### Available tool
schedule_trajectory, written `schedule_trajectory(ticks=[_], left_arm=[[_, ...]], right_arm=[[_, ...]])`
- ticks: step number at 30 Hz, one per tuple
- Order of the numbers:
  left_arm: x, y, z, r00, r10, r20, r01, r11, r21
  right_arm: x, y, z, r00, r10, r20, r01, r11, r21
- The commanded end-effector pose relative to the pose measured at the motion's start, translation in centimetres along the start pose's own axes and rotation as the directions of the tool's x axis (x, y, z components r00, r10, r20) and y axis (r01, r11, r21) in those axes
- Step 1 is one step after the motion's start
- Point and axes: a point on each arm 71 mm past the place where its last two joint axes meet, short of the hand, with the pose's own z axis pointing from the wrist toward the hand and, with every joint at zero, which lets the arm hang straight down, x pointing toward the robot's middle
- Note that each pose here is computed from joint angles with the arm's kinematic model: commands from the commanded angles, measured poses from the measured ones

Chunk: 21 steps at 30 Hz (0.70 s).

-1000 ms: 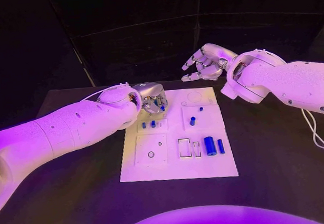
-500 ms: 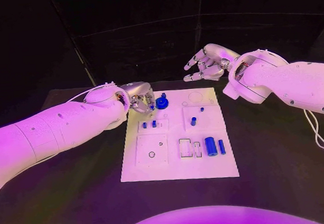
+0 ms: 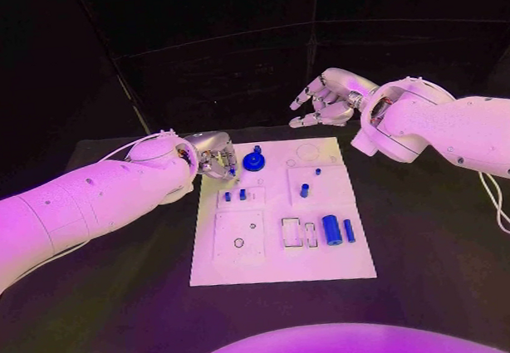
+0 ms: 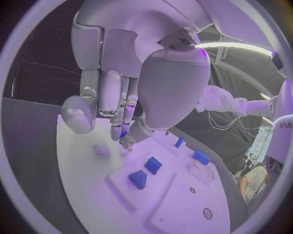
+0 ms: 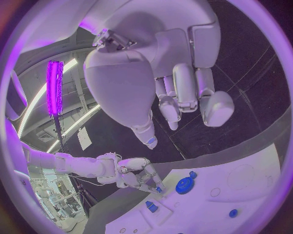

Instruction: Assemble the parts on the task board

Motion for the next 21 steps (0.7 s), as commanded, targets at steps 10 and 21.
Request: schedule_trajectory(ticks=[10,21], left_arm=[[0.50,-0.25,0.24,0.999,-0.007,-0.049,0.006,1.000,-0.012],[0.47,-0.69,0.19,1.000,-0.009,-0.030,0.009,1.000,0.005]], right_arm=[[-0.03,0.15,0.05,1.000,0.000,-0.001,0.000,1.000,-0.006],[-0.04,0.15,0.03,1.000,0.001,-0.001,-0.001,1.000,-0.005]])
